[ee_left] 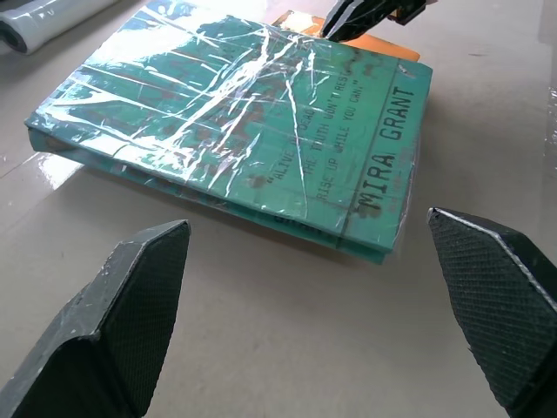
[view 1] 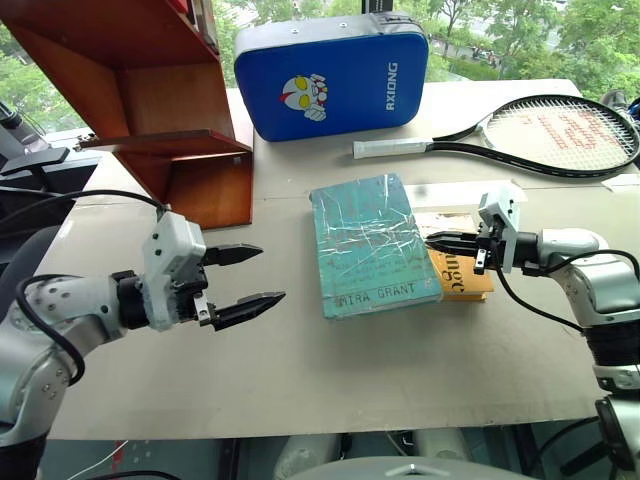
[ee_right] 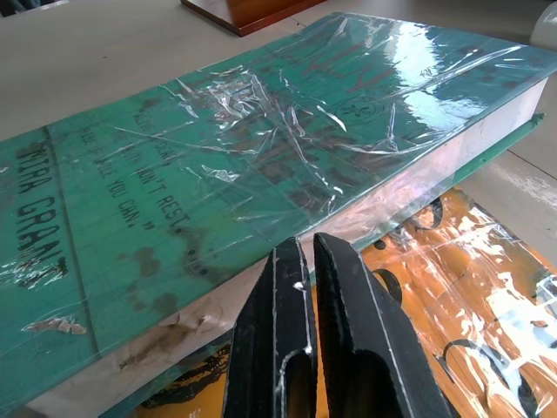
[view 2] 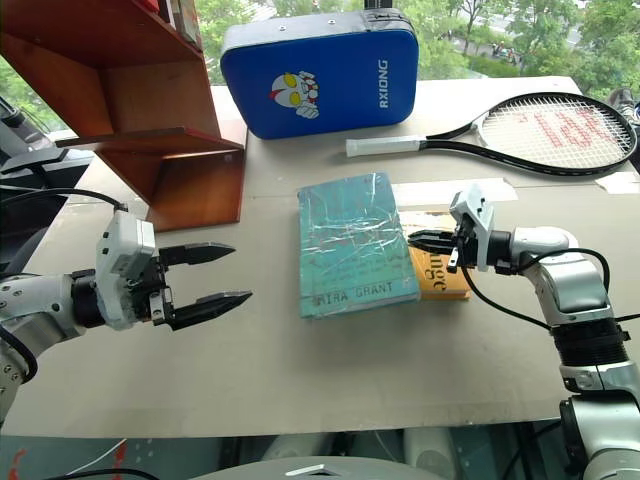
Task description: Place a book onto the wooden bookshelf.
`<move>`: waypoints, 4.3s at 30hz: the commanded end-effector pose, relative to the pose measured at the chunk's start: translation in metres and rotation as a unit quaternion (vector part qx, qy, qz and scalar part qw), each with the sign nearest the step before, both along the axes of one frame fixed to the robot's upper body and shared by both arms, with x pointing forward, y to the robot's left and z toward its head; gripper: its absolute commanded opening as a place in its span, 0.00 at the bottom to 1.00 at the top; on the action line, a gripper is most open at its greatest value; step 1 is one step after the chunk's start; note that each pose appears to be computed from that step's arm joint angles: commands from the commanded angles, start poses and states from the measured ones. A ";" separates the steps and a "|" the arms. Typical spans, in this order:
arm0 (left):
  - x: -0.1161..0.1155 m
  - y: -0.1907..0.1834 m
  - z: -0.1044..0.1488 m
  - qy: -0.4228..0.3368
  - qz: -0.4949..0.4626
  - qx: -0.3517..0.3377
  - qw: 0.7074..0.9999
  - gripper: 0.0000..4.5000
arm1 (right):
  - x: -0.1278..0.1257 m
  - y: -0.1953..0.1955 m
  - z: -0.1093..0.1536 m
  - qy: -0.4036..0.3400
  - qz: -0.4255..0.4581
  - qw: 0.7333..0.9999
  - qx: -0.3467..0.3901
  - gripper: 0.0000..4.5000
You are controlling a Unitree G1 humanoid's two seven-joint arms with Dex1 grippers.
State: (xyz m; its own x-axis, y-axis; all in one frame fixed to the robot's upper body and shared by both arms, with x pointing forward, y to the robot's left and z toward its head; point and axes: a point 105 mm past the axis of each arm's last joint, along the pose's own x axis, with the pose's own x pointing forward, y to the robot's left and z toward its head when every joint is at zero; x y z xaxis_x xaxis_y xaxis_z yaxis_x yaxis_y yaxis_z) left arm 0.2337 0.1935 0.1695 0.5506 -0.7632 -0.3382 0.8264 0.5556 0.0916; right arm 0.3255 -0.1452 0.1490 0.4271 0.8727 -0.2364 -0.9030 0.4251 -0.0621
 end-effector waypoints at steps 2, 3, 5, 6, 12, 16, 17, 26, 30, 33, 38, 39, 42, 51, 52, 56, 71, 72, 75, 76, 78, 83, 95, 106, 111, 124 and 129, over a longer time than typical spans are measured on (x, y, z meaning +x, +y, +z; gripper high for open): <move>0.011 0.001 -0.030 0.018 0.075 -0.036 0.996 1.00 | -0.010 -0.015 0.032 -0.060 -0.011 0.998 0.023 0.00; 0.013 0.001 -0.034 0.032 0.093 -0.065 0.993 1.00 | -0.015 -0.018 0.037 -0.061 -0.008 0.998 0.031 0.00; 0.017 -0.003 -0.044 0.074 0.132 -0.142 0.978 1.00 | -0.028 -0.020 0.044 -0.055 0.003 0.998 0.043 0.00; 0.019 -0.006 -0.047 0.093 0.144 -0.174 0.970 1.00 | -0.033 -0.020 0.046 -0.052 0.009 0.998 0.046 0.11; 0.040 -0.066 -0.085 0.266 0.164 -0.310 0.898 1.00 | -0.057 -0.017 0.045 -0.036 0.028 0.998 0.030 0.61; 0.058 -0.077 -0.081 0.302 0.167 -0.381 0.858 1.00 | -0.062 -0.015 0.046 -0.036 0.027 0.999 0.030 0.98; 0.063 -0.079 -0.079 0.310 0.166 -0.401 0.846 1.00 | -0.063 -0.015 0.045 -0.035 0.026 0.999 0.031 0.98; 0.065 -0.075 -0.063 0.331 0.138 -0.453 0.816 0.49 | -0.063 -0.023 0.043 -0.052 -0.011 0.998 0.025 1.00; 0.063 -0.078 -0.058 0.332 0.125 -0.461 0.813 0.09 | -0.062 -0.021 0.042 -0.049 -0.010 0.998 0.032 1.00; 0.063 -0.078 -0.050 0.324 0.117 -0.470 0.812 0.01 | -0.060 -0.022 0.043 -0.048 -0.009 0.998 0.036 1.00; 0.058 -0.075 -0.011 0.238 0.086 -0.459 0.852 0.01 | -0.055 -0.027 0.054 -0.056 -0.022 0.996 0.065 1.00; 0.056 -0.075 0.003 0.199 0.073 -0.435 0.875 0.01 | -0.053 -0.029 0.058 -0.057 -0.026 0.995 0.078 1.00; 0.052 -0.076 0.036 0.075 0.045 -0.333 0.939 0.01 | -0.046 -0.035 0.071 -0.064 -0.039 0.991 0.115 1.00; 0.062 -0.060 0.161 -0.369 0.033 -0.018 0.929 0.01 | -0.025 -0.042 0.106 -0.101 -0.047 0.978 0.179 1.00; 0.063 -0.058 0.168 -0.409 0.034 0.042 0.911 0.01 | -0.023 -0.041 0.112 -0.105 -0.044 0.976 0.187 1.00; 0.067 -0.039 0.189 -0.532 0.048 0.266 0.803 0.01 | -0.018 -0.036 0.132 -0.117 -0.027 0.967 0.226 1.00; 0.064 0.059 0.197 -0.511 0.172 0.498 0.679 0.01 | -0.025 -0.010 0.152 -0.085 0.075 0.955 0.274 1.00; 0.062 0.063 0.198 -0.509 0.178 0.504 0.675 0.01 | -0.026 -0.009 0.152 -0.083 0.081 0.954 0.277 1.00; 0.059 0.075 0.195 -0.493 0.188 0.518 0.673 0.01 | -0.028 -0.008 0.155 -0.079 0.092 0.951 0.284 1.00; 0.058 0.078 0.192 -0.487 0.187 0.522 0.675 0.01 | -0.028 -0.007 0.156 -0.078 0.094 0.949 0.289 1.00; 0.058 0.088 0.184 -0.470 0.183 0.532 0.680 0.01 | -0.028 -0.006 0.159 -0.079 0.096 0.948 0.293 1.00; 0.056 0.100 0.174 -0.450 0.170 0.541 0.690 0.01 | -0.027 -0.005 0.163 -0.086 0.094 0.945 0.301 1.00; 0.051 0.120 0.172 -0.419 0.200 0.549 0.695 0.24 | -0.026 -0.007 0.161 -0.092 0.080 0.945 0.302 1.00; 0.046 0.112 0.171 -0.444 0.256 0.453 0.730 0.99 | -0.020 -0.015 0.152 -0.085 0.061 0.950 0.296 1.00; 0.035 0.085 0.175 -0.460 0.238 0.298 0.802 0.99 | -0.018 -0.030 0.129 -0.073 0.021 0.964 0.255 1.00; -0.004 -0.004 -0.015 -0.068 0.109 -0.042 0.991 0.99 | -0.030 -0.095 0.004 -0.069 -0.124 0.987 0.073 1.00; 0.003 -0.014 -0.062 -0.018 0.163 -0.103 0.981 0.99 | -0.054 -0.114 -0.052 -0.013 -0.166 0.986 0.025 1.00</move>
State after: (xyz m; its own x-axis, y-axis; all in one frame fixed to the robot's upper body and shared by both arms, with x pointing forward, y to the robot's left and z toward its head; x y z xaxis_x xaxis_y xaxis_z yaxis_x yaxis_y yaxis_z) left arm 0.2384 0.1815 0.1175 0.7841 -0.6011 -0.1548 0.6059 0.7953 -0.0195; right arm 0.2755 -0.2540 0.0986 0.6815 0.7108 -0.1741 -0.7246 0.6887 -0.0242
